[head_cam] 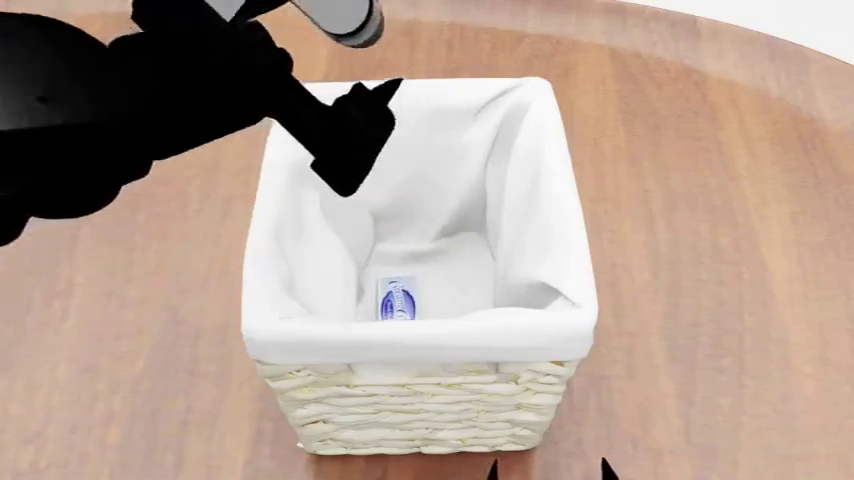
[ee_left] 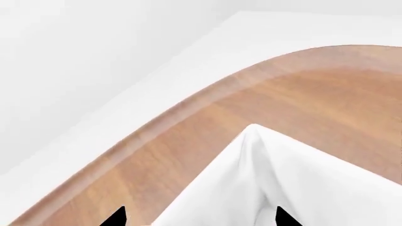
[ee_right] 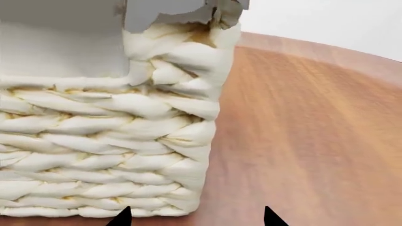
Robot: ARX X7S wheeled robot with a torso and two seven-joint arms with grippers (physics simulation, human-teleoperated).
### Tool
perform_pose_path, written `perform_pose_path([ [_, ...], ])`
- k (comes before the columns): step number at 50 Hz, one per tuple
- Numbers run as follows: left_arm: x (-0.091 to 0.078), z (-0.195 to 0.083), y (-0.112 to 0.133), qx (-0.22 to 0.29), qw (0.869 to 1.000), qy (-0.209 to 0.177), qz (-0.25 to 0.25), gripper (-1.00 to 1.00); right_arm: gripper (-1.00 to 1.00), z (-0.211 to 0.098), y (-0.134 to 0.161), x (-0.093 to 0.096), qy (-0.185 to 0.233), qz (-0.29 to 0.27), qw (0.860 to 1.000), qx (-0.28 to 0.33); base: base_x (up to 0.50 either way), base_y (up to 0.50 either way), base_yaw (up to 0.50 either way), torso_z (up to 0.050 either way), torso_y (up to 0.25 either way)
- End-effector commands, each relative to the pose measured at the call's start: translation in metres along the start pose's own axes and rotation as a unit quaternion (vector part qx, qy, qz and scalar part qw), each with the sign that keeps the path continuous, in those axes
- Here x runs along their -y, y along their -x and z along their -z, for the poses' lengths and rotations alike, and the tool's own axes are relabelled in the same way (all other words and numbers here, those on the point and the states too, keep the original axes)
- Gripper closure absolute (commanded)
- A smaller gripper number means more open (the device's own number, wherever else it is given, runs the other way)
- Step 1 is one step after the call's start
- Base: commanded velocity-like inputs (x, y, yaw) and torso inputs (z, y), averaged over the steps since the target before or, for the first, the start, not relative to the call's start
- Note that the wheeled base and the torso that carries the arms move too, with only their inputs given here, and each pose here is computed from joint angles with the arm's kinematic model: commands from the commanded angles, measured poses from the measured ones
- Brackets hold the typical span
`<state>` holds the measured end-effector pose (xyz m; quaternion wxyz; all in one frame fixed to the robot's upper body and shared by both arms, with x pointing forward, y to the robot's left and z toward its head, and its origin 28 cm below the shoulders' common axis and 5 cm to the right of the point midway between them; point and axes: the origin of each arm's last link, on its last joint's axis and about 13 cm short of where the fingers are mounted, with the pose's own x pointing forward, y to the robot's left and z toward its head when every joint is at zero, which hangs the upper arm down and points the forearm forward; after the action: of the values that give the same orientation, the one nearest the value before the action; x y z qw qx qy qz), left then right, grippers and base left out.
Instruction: Pick up the cream cheese box, and put it in the basket.
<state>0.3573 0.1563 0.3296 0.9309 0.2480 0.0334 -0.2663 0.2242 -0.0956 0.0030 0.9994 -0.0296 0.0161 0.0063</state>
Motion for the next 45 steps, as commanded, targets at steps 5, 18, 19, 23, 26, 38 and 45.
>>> perform_pose_path([
  [5,0.024,0.021,0.075,0.133,0.989,0.003,-0.068,-1.00,-1.00,-0.052,0.004,0.020,-0.010,0.044,0.997,0.070,0.00,0.00,0.00,0.000,0.000],
  [18,0.037,0.018,0.125,0.208,0.956,0.073,-0.192,-1.00,-1.00,-0.166,0.024,0.037,0.002,0.113,0.970,0.216,0.00,0.00,0.00,0.000,0.000],
  [19,0.037,0.017,0.128,0.209,0.955,0.079,-0.192,-1.00,-1.00,-0.179,0.025,0.039,-0.001,0.120,0.966,0.228,0.00,0.00,0.00,0.000,0.000],
  [23,0.038,0.012,0.136,0.217,0.950,0.085,-0.207,-1.00,-1.00,-0.226,0.034,0.044,-0.005,0.136,0.951,0.277,0.00,0.00,0.00,0.000,0.000],
  [26,0.040,0.008,0.144,0.232,0.944,0.082,-0.219,-1.00,-1.00,-0.251,0.043,0.045,-0.002,0.145,0.941,0.307,0.00,0.00,0.00,0.000,0.000],
  [38,0.055,-0.011,0.179,0.294,0.918,0.077,-0.255,-1.00,-1.00,-0.321,0.084,0.048,-0.029,0.146,0.913,0.381,0.00,0.00,0.00,0.000,0.000],
  [45,0.065,-0.008,0.184,0.310,0.916,0.071,-0.244,-1.00,-1.00,-0.327,0.098,0.044,-0.030,0.133,0.907,0.399,0.00,0.00,0.00,0.000,0.000],
])
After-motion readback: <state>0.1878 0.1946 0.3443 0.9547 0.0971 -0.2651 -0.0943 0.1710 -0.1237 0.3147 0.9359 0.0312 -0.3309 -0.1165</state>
